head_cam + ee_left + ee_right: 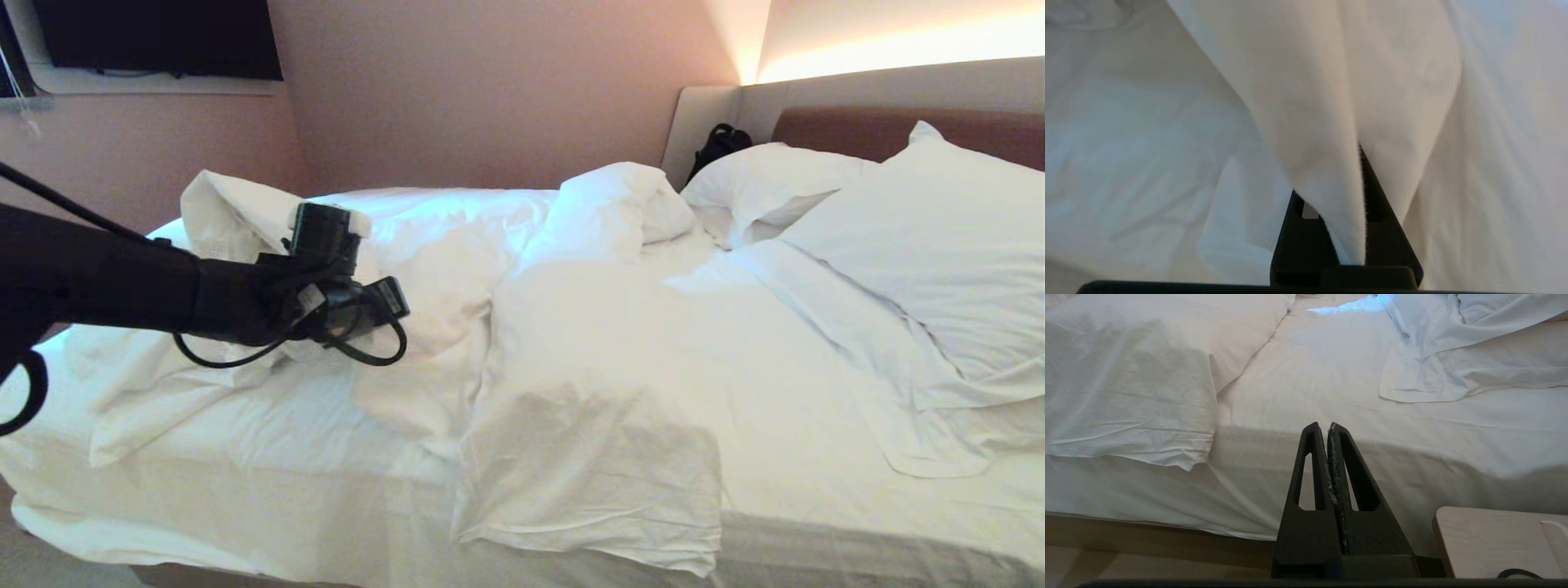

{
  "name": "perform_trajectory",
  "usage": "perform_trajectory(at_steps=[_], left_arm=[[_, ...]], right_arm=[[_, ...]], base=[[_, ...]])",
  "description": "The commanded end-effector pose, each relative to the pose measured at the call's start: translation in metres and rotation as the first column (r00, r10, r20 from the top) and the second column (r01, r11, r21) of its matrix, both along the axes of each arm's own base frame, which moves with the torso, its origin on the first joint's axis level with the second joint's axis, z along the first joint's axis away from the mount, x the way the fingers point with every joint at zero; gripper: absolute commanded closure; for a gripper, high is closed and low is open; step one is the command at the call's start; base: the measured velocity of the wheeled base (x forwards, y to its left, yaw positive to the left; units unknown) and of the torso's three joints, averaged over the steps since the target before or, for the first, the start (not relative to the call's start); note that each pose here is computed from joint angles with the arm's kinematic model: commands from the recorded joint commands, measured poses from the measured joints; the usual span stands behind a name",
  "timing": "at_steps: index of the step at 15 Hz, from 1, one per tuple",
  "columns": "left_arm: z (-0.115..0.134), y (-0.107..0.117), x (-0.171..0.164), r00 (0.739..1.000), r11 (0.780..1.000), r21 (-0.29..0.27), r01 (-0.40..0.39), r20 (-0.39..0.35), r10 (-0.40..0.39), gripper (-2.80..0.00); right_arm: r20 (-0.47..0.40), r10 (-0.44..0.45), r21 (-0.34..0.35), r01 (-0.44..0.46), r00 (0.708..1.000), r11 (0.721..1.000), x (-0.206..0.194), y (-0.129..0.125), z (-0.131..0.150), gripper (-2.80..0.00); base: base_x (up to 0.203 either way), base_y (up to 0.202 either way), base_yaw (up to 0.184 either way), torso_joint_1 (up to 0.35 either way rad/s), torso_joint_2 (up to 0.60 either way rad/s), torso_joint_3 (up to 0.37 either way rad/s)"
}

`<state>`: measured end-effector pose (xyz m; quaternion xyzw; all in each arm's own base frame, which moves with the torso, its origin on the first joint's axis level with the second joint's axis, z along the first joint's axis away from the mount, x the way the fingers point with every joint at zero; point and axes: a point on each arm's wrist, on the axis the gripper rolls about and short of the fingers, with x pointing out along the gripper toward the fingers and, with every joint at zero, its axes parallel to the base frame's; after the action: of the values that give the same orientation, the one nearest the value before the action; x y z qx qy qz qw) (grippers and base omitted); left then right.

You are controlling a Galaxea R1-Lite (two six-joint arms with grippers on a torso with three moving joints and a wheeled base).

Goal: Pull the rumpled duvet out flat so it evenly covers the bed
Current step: Flatten the corners of the folded blanket

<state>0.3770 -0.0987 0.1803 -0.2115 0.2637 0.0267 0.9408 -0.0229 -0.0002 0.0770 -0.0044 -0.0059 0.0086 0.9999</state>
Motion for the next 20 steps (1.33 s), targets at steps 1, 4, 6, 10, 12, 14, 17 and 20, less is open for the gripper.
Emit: perform_trajectory(at_steps=[1,4,6,10,12,14,17,20], left_arm=[[0.018,0.003,-0.021,0.999,1.0,-0.01,0.006,0.033,-0.006,0.0],[0.034,0.012,-0.055,0.999,1.0,0.002,0.015,0.049,-0.015,0.0],[0.039,0.018,-0.079,0.998,0.999,0.023,0.027,0.055,-0.028,0.0],[0.027,0.028,-0.115,0.999,0.996,0.074,0.049,0.009,-0.05,0.0],[0.017,0.032,-0.129,0.998,0.995,0.088,0.054,-0.024,-0.052,0.0],[0.013,0.034,-0.145,0.997,0.993,0.089,0.071,-0.033,-0.068,0.0],[0.019,0.03,-0.171,0.993,0.99,0.081,0.118,-0.002,-0.118,0.0],[0.022,0.032,-0.192,0.989,0.987,0.075,0.144,0.01,-0.145,0.0]], right_arm=[[0.001,0.001,0.0,-0.001,1.0,1.0,0.0,0.0,0.0,0.0],[0.001,0.001,0.0,-0.001,1.0,1.0,0.0,0.0,0.0,0.0],[0.001,0.001,0.0,-0.001,1.0,1.0,0.0,0.0,0.0,0.0],[0.0,0.001,0.0,-0.001,1.0,1.0,0.0,0.0,0.0,0.0],[0.001,0.001,0.0,-0.001,1.0,1.0,0.0,0.0,0.0,0.0],[-0.001,0.001,0.0,-0.001,1.0,1.0,0.0,0.0,0.0,0.0],[0.001,0.001,0.0,-0.001,1.0,1.0,0.0,0.0,0.0,0.0],[0.001,0.001,0.0,-0.001,1.0,1.0,0.0,0.0,0.0,0.0]], base=[[0.0,0.0,0.0,0.0,0.0,0.0],[0.0,0.0,0.0,0.0,0.0,0.0],[0.0,0.0,0.0,0.0,0.0,0.0],[0.0,0.0,0.0,0.0,0.0,0.0],[0.0,0.0,0.0,0.0,0.0,0.0],[0.0,0.0,0.0,0.0,0.0,0.0],[0.0,0.0,0.0,0.0,0.0,0.0],[0.0,0.0,0.0,0.0,0.0,0.0]])
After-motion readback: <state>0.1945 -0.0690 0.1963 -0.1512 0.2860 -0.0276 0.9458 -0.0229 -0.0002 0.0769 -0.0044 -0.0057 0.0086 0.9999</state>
